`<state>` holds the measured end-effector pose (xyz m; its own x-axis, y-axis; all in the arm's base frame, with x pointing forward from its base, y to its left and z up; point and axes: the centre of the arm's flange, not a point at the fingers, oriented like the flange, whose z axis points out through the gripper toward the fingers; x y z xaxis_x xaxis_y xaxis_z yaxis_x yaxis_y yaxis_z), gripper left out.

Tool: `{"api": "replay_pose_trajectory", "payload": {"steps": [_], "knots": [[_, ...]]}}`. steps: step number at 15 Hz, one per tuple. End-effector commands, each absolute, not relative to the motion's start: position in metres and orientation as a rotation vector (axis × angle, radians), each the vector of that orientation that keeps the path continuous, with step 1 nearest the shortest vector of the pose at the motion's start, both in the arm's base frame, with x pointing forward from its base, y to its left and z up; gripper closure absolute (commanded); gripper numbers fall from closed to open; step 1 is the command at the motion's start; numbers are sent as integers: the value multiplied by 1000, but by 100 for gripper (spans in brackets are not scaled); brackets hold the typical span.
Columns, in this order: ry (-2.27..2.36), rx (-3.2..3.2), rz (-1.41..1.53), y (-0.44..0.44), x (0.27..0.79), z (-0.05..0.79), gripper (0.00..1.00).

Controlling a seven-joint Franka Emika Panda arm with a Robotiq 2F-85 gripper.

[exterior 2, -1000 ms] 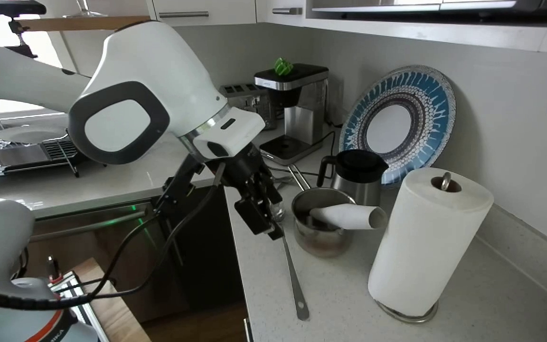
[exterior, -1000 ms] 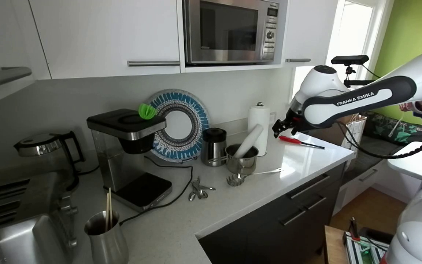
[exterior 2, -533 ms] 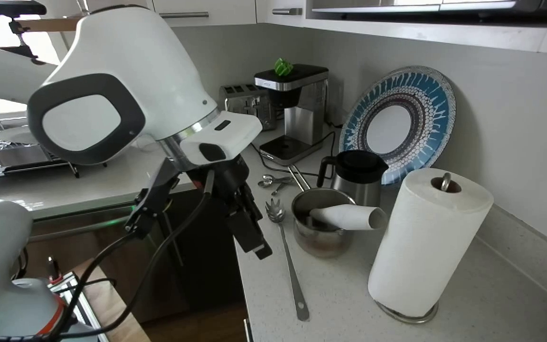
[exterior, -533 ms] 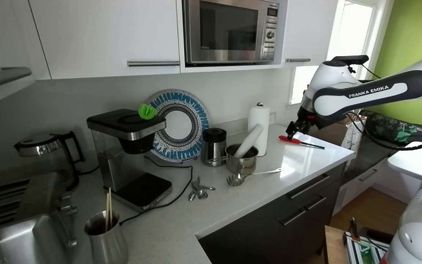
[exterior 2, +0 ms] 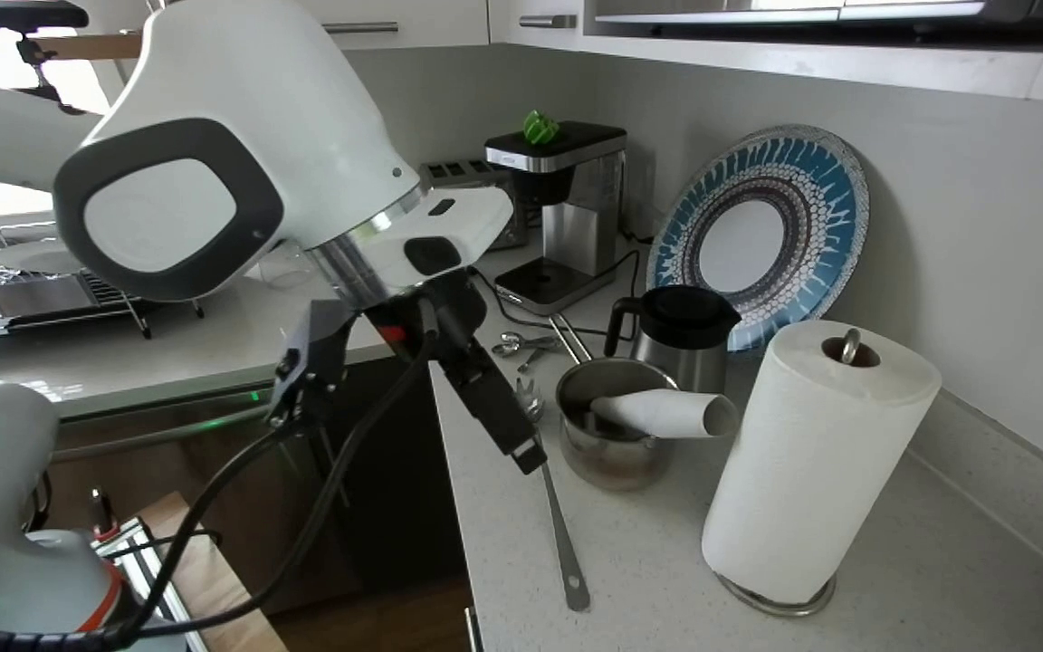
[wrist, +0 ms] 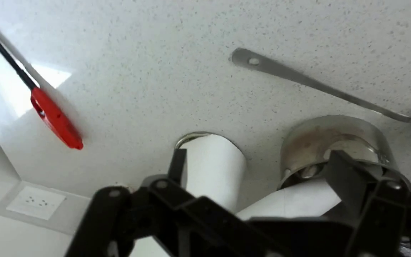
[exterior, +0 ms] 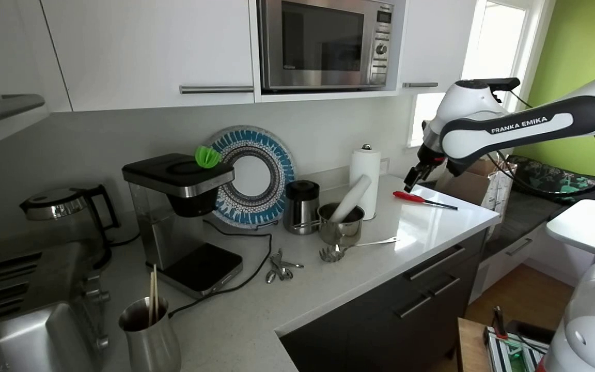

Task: Remove the roll of paper from the pot and put it on the counter

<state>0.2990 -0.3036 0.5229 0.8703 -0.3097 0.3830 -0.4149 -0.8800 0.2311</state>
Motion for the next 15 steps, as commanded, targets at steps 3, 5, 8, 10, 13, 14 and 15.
{"api": "replay_pose_trajectory", "payload": {"steps": [3, 5, 8, 10, 13, 14, 15], "knots": [[-93, 2769, 517, -358, 336, 566, 0], [3, 2799, 568, -372, 348, 575, 0], [-83, 2777, 599, -359, 341, 575, 0], [-90, 2777, 595, -365, 348, 576, 0], [53, 2822, 608, -380, 353, 562, 0], [64, 2838, 615, -387, 354, 555, 0], [83, 2858, 633, -395, 355, 549, 0]]}}
